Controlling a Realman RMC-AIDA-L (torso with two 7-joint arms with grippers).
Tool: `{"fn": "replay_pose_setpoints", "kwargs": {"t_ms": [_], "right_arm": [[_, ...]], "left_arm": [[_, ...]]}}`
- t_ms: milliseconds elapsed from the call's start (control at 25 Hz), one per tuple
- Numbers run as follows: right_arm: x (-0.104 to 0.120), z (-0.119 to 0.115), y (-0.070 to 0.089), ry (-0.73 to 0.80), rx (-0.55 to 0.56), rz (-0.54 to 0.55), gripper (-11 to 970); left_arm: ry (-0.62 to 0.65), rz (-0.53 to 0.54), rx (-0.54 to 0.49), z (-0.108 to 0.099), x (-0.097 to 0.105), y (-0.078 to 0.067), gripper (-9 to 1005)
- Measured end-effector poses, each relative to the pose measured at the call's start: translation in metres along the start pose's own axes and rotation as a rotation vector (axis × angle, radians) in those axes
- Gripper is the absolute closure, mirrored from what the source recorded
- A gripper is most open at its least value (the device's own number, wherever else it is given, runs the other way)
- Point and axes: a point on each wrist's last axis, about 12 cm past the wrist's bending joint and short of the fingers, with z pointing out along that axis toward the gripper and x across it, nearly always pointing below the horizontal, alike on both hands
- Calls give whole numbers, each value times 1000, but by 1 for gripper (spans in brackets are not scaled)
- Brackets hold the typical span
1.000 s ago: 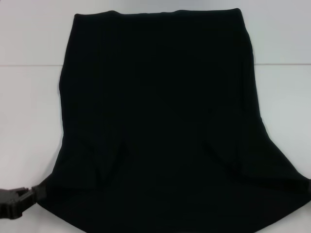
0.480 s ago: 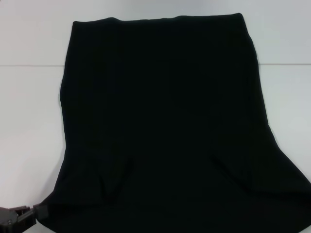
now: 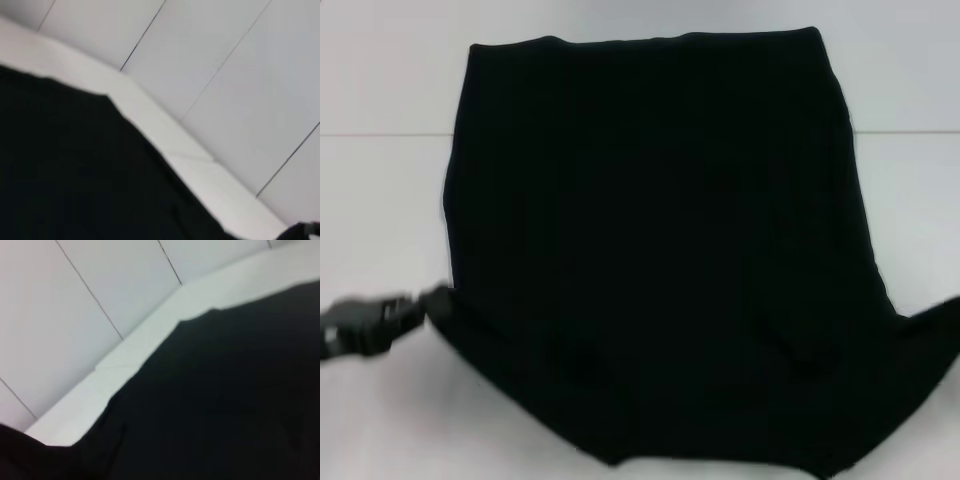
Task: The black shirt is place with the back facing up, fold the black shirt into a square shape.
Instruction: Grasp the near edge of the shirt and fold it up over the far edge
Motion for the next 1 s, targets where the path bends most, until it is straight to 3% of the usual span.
{"fn": "replay_pose_setpoints", "kwargs": {"t_ms": [160,320,360,1000], "right_arm": [[-25,26,-2,-22,-7,-44,933],[-44,52,-6,-39,34,-75,922],[-49,58,-7,-44,50,-82,919],[-107,140,-19,-40,276,-113,875]], "left_arm": [[-27,36,8,27,-40,14,968],[-43,42,-37,48,-62,26,968],[-60,44,-94,64,-76,36,968],[-158,40,-370,115,-118,63,969]]}}
